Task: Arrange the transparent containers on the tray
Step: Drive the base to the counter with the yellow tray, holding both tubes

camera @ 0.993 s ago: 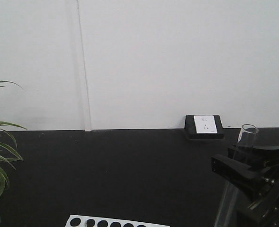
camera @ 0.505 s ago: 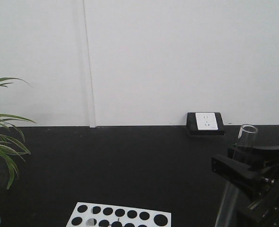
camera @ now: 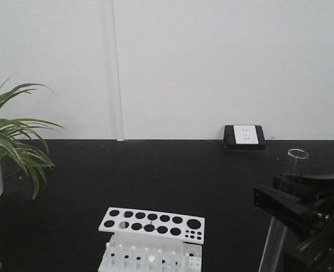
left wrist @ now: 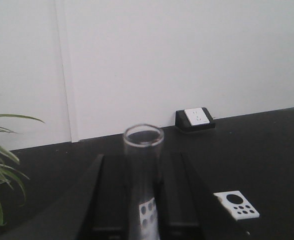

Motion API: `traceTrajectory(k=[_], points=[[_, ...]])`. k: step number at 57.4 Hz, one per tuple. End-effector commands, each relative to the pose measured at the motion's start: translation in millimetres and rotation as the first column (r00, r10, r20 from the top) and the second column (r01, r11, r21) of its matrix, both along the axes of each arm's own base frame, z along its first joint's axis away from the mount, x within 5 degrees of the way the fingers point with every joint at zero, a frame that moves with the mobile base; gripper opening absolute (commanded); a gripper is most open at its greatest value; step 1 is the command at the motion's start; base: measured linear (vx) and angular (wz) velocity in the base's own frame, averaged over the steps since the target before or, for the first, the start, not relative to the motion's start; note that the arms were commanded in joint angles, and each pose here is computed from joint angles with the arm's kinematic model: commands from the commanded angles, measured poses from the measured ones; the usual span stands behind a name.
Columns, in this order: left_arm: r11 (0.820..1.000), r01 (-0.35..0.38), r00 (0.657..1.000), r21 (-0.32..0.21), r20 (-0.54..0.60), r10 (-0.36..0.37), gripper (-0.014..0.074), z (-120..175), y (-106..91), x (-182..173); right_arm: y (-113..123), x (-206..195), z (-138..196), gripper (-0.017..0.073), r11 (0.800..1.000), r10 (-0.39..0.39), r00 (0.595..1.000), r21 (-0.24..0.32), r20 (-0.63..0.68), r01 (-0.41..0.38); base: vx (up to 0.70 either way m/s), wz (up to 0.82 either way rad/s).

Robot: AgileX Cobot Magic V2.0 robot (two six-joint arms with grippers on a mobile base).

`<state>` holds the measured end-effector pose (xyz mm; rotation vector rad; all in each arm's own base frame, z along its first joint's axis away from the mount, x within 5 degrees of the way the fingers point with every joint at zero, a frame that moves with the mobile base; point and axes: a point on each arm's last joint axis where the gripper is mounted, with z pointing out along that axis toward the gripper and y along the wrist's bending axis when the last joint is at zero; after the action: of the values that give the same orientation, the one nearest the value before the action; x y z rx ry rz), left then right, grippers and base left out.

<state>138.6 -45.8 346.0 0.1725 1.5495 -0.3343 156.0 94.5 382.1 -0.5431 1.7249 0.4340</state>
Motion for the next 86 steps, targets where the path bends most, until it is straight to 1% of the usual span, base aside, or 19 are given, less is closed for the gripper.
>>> traceTrajectory(k=[1, 32, 86], points=[[0.999, 0.018, 0.994, -0.048, 0.113, -0.012, 0.0135, 20.6, -0.7, -2.6, -4.1, 0.1, 20.7, 0.0114, 0.998, -0.036, 0.994, 0.050, 0.105, 0.031, -0.23, 0.13], [0.999, 0.018, 0.994, -0.048, 0.113, -0.012, 0.0135, 20.6, -0.7, -2.6, -4.1, 0.1, 20.8, 0.0114, 0.998, -0.037, 0.994, 0.052, 0.106, 0.031, -0.27, 0.12], [0.999, 0.018, 0.994, -0.048, 0.113, -0.012, 0.0135, 20.6, -0.7, -2.6, -4.1, 0.1, 20.8, 0.0114, 0.998, -0.037, 0.994, 0.053, 0.105, 0.031, -0.35, 0.18]])
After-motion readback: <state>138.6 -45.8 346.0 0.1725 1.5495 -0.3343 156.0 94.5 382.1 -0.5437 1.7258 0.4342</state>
